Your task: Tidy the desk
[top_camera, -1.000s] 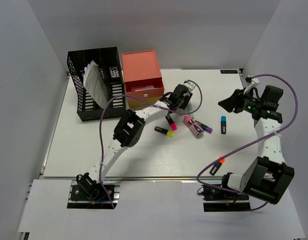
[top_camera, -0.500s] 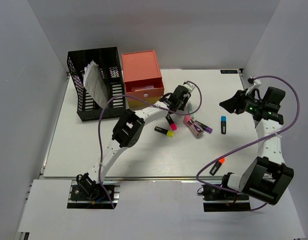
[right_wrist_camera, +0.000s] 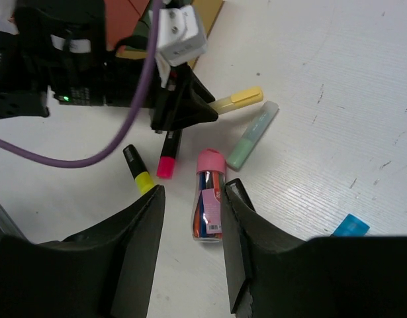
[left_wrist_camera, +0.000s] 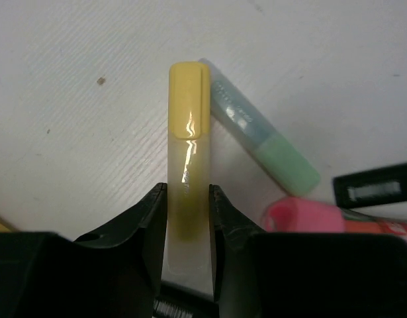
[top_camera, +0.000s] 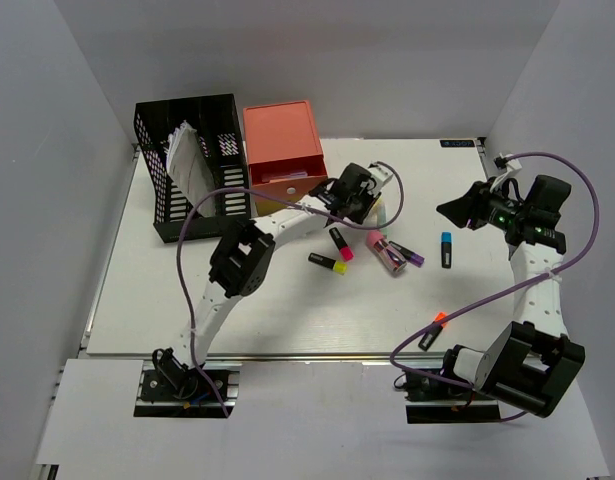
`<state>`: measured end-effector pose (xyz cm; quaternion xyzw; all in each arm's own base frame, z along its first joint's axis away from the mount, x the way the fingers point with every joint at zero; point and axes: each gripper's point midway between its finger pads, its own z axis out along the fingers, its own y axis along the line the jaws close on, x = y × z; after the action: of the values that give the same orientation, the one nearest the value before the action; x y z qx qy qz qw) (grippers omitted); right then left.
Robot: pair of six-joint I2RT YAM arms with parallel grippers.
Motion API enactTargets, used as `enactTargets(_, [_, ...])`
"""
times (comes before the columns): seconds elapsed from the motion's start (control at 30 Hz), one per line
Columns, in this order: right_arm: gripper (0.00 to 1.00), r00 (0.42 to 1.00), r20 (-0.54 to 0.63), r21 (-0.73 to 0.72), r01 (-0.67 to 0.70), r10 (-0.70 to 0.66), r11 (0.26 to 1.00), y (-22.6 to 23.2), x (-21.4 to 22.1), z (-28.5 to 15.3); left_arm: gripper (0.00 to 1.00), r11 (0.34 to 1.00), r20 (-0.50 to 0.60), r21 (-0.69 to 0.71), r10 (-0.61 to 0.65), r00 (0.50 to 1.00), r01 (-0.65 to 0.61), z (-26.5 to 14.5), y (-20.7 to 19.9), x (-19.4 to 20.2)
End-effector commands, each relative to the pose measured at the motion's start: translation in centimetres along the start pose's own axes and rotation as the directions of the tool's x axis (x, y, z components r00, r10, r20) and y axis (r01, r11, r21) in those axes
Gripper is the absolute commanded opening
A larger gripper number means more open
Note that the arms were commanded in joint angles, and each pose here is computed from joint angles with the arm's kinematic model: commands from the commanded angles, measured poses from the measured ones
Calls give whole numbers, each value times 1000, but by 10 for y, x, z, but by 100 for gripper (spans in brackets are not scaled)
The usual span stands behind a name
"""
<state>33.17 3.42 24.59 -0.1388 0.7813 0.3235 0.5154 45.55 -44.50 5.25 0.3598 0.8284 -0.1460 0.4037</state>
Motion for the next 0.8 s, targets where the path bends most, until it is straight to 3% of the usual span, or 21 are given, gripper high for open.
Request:
enactTargets(0.0, [45, 999, 27, -22, 42, -42, 999, 6, -8, -3, 9, 992, 183, 104, 51, 982, -71, -65, -19, -81])
enactTargets(0.4, [44, 998, 31, -16, 60, -59, 998, 7, -8, -4, 8, 974, 348, 153, 106, 931, -168, -172, -22, -143])
enactTargets(0.63, [44, 998, 30, -13, 63, -62, 998, 5, -7, -4, 9, 941, 303, 142, 255, 918, -308, -221, 16, -127])
enactTargets(0.77, [44, 998, 31, -10, 62, -62, 998, 4, -7, -4, 9, 943, 288, 120, 265, 920, -310, -239, 43, -118])
